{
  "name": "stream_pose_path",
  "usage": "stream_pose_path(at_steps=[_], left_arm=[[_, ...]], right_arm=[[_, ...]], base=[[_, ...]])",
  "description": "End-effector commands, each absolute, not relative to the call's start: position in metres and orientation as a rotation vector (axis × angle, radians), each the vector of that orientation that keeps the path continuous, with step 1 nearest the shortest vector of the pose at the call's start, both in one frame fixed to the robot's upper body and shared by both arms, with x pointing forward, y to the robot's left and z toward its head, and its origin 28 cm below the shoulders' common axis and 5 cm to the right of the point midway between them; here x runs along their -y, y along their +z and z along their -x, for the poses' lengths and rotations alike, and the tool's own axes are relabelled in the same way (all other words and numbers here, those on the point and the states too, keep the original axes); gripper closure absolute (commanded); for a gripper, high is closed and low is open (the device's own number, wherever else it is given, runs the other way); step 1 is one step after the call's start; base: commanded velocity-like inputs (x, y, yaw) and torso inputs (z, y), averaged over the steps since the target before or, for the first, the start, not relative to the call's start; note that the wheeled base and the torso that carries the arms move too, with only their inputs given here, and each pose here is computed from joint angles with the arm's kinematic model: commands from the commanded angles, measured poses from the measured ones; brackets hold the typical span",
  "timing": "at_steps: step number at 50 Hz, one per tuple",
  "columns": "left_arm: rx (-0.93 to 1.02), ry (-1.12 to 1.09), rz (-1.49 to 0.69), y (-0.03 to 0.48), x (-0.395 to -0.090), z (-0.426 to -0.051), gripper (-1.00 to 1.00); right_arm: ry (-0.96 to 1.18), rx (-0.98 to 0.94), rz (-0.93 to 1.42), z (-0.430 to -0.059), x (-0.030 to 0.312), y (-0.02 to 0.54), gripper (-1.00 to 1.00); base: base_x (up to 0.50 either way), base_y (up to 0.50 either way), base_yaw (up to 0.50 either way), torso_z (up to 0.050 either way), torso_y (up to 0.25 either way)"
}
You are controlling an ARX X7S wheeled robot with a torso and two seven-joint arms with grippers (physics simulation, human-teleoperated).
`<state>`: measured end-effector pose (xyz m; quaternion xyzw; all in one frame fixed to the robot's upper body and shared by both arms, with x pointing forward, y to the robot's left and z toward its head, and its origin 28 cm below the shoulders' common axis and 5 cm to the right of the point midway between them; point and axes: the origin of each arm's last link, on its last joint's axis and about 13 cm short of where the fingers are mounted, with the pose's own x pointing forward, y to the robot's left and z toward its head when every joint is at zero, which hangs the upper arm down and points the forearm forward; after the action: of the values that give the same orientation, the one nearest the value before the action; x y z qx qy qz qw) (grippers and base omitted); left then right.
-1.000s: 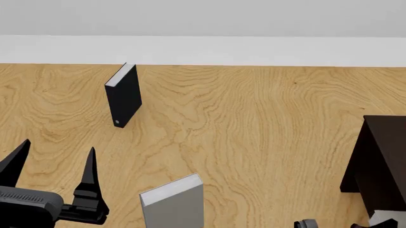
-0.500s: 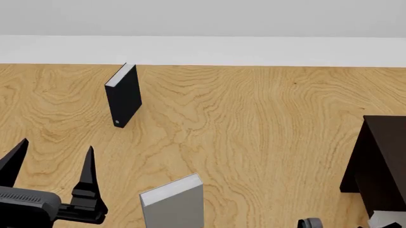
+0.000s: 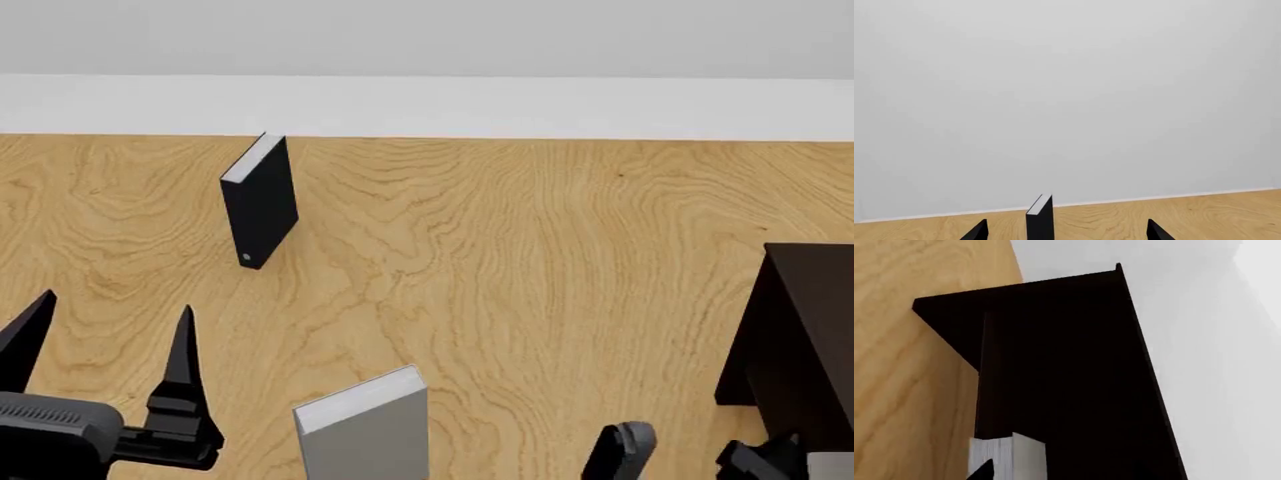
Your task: Pick up the book on the right and place it on the cabinet shelf.
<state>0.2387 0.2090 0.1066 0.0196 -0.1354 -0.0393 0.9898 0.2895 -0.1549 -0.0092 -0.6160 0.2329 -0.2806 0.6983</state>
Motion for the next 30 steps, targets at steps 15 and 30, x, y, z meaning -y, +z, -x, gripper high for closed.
stream_pose_path(at_steps=[15,30], left_arm=[[0.272,-0.078,-0.037,0.107,-0.209,-0.239,-1.00],[0.271,-0.080,-0.040,0.107,-0.209,-0.238,-1.00]], right_arm=[[-0.502,-0.334,1.297,-0.301,0.125,0.014,-1.00],[-0.326,-0.485,0.718,-0.285,0.126,0.038,-1.00]], base=[[0.00,0.00,0.00,0.000,0.000],[0.00,0.00,0.00,0.000,0.000]])
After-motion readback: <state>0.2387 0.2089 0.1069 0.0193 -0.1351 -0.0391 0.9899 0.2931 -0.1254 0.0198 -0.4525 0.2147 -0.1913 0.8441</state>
